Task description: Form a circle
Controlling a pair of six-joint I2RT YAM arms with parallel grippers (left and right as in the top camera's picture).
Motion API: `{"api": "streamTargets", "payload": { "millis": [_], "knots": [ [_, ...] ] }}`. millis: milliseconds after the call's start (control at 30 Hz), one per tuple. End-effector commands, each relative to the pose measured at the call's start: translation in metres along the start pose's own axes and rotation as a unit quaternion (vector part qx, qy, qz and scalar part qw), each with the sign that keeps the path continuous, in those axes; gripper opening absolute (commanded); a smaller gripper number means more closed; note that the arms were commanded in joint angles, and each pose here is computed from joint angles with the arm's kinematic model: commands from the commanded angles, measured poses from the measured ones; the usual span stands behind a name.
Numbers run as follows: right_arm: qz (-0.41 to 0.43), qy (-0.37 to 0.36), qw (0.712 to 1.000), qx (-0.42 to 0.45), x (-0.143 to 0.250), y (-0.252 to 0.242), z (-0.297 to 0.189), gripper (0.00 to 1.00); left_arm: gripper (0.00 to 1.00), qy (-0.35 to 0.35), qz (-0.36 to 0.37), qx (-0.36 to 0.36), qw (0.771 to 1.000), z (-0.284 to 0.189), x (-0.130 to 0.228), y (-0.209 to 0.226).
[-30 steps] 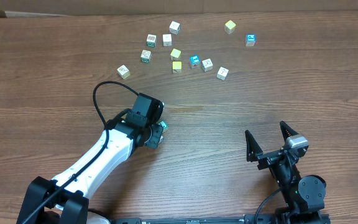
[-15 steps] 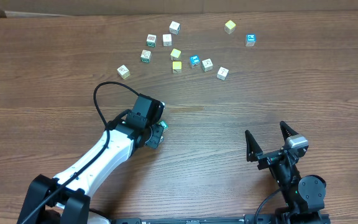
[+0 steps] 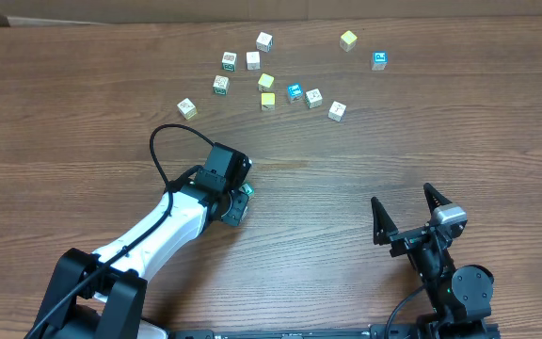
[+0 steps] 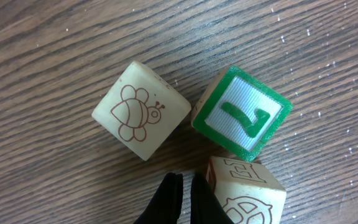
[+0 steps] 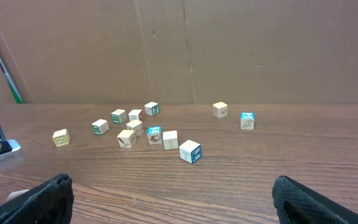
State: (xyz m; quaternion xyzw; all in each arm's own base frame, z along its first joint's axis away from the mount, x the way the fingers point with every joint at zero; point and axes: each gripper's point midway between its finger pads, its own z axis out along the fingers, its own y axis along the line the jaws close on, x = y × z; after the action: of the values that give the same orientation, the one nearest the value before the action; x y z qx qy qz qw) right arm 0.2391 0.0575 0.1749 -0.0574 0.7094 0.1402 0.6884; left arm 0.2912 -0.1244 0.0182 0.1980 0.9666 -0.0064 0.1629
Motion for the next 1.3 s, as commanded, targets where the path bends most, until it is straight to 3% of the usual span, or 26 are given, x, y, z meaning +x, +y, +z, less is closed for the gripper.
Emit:
{"api": "streamTargets", "payload": {
  "millis": [0, 367, 867, 1267],
  "knots": [
    [-0.002, -0.002, 1.0, 0.003, 0.002, -0.002, 0.0, 1.0, 0.04, 0.005, 0.007, 0.003, 1.0, 0.003, 0.003, 0.0],
    [-0.002, -0.002, 1.0, 0.003, 0.002, -0.002, 0.0, 1.0, 0.04, -0.03, -0.037, -0.02, 0.999, -0.019, -0.011, 0.01],
    [-0.002, -0.002, 1.0, 0.003, 0.002, -0.002, 0.0, 1.0, 0.04, -0.025, -0.034, -0.017, 0.999, -0.012, -0.011, 0.008],
    [-0.002, -0.002, 1.0, 0.003, 0.002, -0.002, 0.0, 1.0, 0.04, -0.022, 0.011, 0.019, 1.0, -0.011, -0.01, -0.005]
  ]
}}
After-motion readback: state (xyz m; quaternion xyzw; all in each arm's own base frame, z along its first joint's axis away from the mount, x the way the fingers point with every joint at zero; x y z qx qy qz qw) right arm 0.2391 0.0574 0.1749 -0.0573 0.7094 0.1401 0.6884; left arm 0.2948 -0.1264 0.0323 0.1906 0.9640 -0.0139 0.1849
